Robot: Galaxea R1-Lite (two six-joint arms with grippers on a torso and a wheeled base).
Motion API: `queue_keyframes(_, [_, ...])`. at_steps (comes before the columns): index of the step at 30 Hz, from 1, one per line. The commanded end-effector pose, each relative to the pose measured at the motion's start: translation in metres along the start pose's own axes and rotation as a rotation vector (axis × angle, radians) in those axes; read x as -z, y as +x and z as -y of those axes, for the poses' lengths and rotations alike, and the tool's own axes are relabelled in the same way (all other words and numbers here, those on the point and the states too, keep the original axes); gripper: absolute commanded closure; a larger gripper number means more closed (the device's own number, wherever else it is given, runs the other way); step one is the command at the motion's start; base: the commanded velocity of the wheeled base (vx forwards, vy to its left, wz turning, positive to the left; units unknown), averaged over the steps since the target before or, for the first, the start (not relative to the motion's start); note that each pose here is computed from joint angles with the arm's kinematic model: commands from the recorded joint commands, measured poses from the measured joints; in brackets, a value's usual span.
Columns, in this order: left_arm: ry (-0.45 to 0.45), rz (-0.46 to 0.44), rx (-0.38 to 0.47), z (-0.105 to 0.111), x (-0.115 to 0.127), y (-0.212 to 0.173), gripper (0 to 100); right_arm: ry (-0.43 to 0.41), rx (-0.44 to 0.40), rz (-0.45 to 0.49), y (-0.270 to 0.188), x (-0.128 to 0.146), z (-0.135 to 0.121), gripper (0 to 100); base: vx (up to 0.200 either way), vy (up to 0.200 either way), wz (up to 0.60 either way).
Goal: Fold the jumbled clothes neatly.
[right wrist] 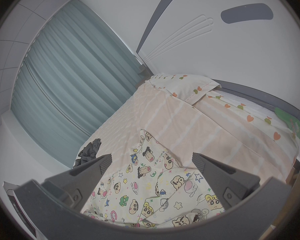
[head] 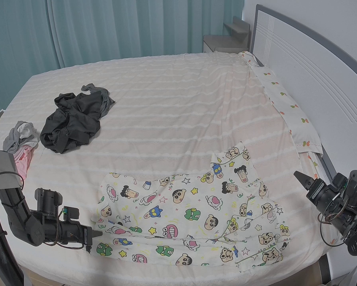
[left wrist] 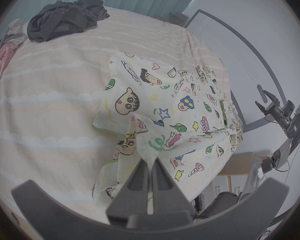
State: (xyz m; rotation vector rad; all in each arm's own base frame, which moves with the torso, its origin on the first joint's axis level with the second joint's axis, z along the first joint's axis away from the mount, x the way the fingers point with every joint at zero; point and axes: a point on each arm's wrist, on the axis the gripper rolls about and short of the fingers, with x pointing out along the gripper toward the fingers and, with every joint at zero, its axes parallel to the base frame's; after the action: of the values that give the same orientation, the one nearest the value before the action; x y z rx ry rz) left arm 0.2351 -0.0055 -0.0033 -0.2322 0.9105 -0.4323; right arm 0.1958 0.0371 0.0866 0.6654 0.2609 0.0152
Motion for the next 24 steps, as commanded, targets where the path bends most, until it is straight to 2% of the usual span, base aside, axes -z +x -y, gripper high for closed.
queue_keyframes(1, [-0.026, -0.045, -0.004, 0.005, 0.001, -0.010, 100, -0.002, 0.010, -0.014, -0.003, 0.002, 0.002, 0, 0.000, 0.000, 0.00])
queue_keyframes(7, [-0.063, -0.125, -0.057, 0.004, 0.004, -0.010, 100, -0.002, 0.010, -0.016, -0.003, 0.003, 0.002, 0, 0.000, 0.000, 0.00])
queue_keyframes(15, [-0.062, -0.087, -0.085, 0.002, -0.006, -0.013, 100, -0.003, 0.008, -0.017, -0.003, 0.003, 0.002, 0, 0.000, 0.000, 0.00])
queue_keyframes(24, [-0.111, -0.113, -0.107, 0.000, -0.003, -0.010, 100, -0.003, 0.008, -0.017, -0.003, 0.003, 0.002, 0, 0.000, 0.000, 0.00])
